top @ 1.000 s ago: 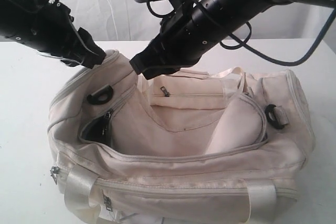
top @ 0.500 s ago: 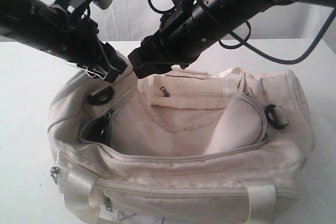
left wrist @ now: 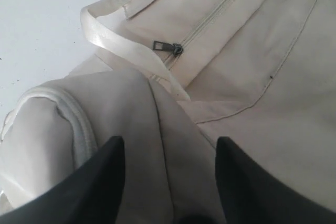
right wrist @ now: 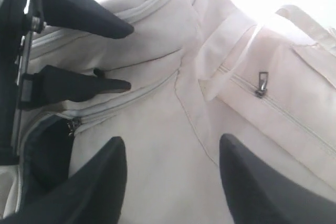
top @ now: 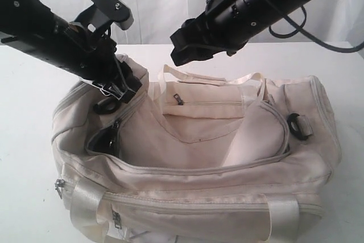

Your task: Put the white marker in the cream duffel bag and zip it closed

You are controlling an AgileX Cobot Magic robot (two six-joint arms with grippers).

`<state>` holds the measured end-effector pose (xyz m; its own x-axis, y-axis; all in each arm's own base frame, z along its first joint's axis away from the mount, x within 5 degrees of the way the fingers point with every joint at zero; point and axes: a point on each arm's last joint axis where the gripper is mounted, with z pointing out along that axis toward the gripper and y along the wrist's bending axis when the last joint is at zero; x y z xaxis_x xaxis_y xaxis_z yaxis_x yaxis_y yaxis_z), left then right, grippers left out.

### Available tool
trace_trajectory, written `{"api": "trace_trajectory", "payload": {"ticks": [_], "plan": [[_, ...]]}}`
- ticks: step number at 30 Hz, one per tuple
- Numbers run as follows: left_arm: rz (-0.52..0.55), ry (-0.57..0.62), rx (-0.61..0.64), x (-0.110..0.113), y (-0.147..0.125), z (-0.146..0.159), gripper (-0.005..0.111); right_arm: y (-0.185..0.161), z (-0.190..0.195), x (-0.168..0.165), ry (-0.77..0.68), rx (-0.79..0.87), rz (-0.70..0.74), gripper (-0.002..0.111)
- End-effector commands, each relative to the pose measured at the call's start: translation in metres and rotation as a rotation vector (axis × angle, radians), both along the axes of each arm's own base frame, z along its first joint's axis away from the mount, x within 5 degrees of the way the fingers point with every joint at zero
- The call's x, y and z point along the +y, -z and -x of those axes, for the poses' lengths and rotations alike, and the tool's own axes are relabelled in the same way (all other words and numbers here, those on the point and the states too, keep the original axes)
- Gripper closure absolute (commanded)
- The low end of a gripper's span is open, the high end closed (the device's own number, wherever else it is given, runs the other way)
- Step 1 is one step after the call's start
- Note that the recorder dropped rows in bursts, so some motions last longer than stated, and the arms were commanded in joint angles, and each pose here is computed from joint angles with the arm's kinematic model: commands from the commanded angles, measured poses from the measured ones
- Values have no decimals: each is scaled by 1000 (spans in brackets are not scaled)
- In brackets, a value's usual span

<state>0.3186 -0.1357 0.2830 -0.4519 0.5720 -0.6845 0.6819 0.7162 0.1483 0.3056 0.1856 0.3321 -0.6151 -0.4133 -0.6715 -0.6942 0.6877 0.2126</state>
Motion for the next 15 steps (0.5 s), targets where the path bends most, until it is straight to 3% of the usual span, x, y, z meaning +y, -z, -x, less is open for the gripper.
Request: {"api": "trace_trajectory", "payload": {"ticks": [1, 15], "plan": [[-74, 22, 10, 3, 2, 2, 50, -7, 3, -12, 12, 4, 9, 57], [-82, 18, -120, 16, -45, 27, 50, -8, 7, -13, -9, 25, 9, 58]]}}
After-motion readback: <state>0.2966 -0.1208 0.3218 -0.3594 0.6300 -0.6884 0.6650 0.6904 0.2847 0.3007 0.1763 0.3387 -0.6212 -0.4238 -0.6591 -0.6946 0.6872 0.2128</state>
